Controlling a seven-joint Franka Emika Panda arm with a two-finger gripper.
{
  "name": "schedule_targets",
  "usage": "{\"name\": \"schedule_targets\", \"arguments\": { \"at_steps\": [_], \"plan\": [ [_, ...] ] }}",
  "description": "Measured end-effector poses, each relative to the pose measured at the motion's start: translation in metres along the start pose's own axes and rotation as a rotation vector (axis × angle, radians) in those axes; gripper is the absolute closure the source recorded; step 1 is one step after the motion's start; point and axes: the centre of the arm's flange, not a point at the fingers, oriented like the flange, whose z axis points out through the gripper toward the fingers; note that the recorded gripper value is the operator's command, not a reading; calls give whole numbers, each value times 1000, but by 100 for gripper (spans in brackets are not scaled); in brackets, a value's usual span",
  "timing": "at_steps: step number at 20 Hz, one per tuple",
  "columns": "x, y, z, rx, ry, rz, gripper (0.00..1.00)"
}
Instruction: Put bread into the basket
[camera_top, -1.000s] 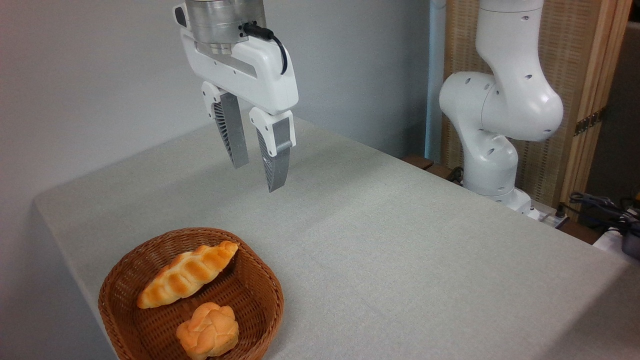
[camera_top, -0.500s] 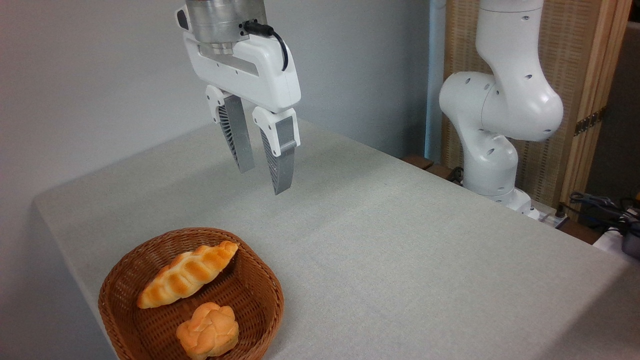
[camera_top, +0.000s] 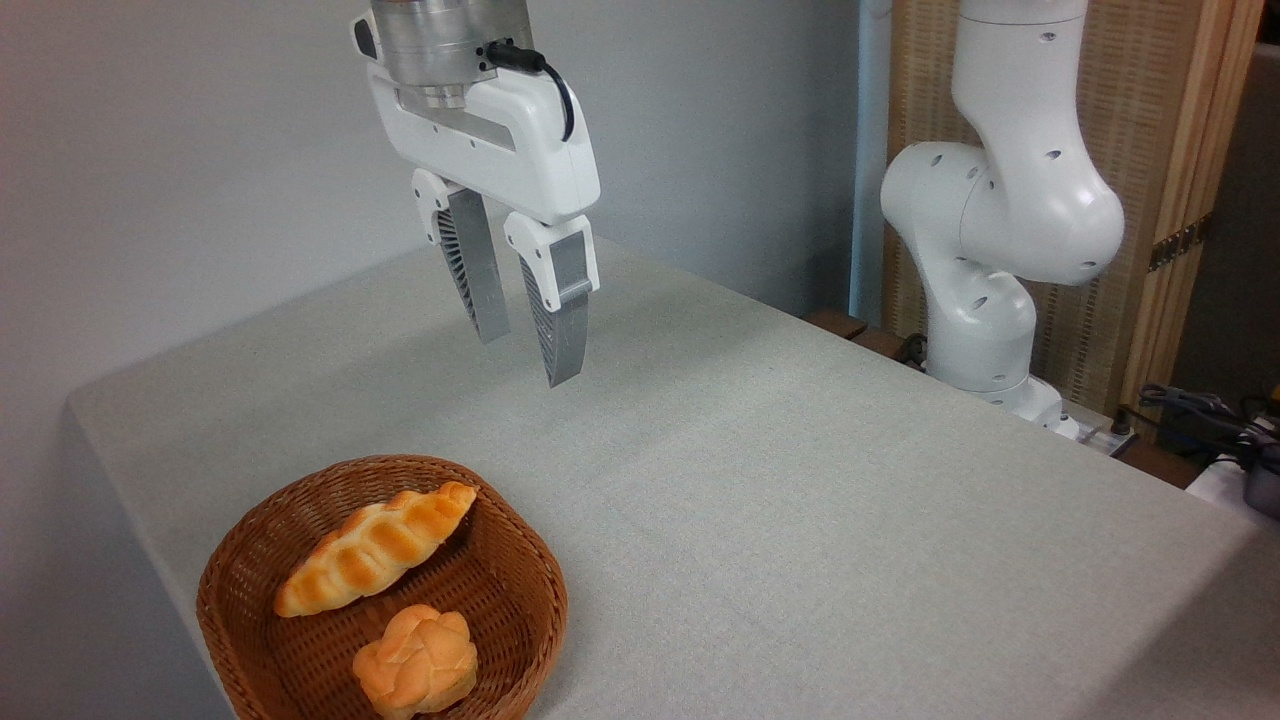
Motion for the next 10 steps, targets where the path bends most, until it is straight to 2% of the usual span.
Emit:
{"name": "schedule_targets", "arguments": {
  "at_steps": [10],
  "plan": [
    [-1, -1, 0, 0, 0, -2, 0]
  ]
}}
